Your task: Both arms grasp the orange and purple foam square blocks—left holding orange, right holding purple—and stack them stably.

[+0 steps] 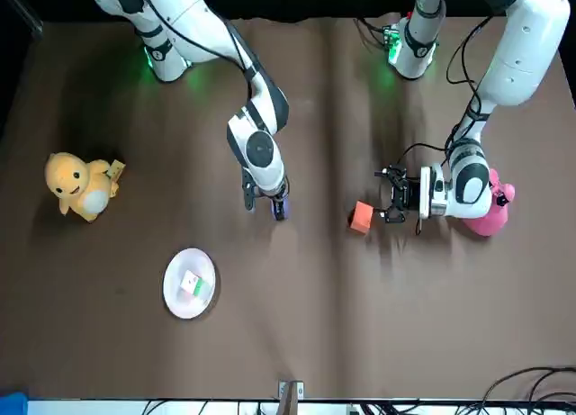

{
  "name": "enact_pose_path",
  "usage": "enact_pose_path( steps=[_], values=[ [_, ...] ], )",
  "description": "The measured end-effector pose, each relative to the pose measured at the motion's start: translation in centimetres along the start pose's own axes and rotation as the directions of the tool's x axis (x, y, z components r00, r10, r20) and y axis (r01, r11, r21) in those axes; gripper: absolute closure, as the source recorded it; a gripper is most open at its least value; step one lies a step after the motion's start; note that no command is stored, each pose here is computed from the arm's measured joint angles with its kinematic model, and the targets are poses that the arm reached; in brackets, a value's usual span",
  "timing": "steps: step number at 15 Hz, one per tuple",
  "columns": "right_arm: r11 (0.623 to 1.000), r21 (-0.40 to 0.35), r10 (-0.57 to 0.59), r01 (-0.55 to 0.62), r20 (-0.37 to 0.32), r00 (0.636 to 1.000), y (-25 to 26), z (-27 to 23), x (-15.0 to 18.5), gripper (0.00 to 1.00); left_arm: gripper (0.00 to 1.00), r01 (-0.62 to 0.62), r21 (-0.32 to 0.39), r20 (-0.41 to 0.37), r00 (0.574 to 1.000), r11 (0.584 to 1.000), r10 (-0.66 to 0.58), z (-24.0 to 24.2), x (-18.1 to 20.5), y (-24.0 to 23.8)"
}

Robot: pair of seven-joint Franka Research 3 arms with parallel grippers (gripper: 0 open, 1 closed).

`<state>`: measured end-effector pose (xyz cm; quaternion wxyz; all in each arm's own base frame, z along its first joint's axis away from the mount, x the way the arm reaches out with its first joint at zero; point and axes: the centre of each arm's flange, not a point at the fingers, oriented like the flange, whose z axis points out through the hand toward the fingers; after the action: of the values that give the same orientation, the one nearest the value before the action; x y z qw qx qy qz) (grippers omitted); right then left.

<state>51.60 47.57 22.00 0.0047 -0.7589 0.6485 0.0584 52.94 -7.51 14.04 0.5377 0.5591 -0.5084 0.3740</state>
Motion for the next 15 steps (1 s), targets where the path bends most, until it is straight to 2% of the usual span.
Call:
enact_pose_path(
  steps=[6, 7, 10, 13, 14, 15],
  values=[
    [1.000, 0.013, -0.024, 0.024, -0.020, 1.000, 0.1, 0.4, -0.3, 0.00, 0.00, -0.067, 0.015, 0.000, 0.998, 0.998, 0.067, -0.7, 0.6, -1.1],
    [1.000, 0.013, -0.026, 0.027, -0.023, 0.999, 0.2, 0.6, -0.2, 0.02, 0.00, -0.088, 0.003, 0.006, 0.996, 0.996, 0.087, -0.5, 0.7, -1.6],
    [0.999, 0.013, -0.031, 0.031, -0.032, 0.999, 0.1, 1.0, -0.1, 0.06, 0.00, -0.140, -0.087, 0.014, 0.990, 0.986, 0.142, 1.1, 1.0, -3.2],
    [0.999, 0.014, -0.031, 0.032, -0.033, 0.999, 0.1, 1.1, -0.1, 0.27, 0.00, -0.155, -0.129, 0.000, 0.988, 0.980, 0.156, 2.5, 0.3, -4.4],
    [0.999, 0.014, -0.031, 0.031, -0.034, 0.999, 0.1, 1.0, 0.0, 0.27, 0.00, -0.157, -0.137, -0.002, 0.987, 0.978, 0.159, 2.6, 0.0, -4.7],
    [0.999, 0.015, -0.030, 0.030, -0.034, 0.999, 0.0, 1.0, 0.0, 0.32, 0.00, -0.157, -0.145, -0.002, 0.987, 0.977, 0.159, 2.6, -0.4, -4.9]
  ],
)
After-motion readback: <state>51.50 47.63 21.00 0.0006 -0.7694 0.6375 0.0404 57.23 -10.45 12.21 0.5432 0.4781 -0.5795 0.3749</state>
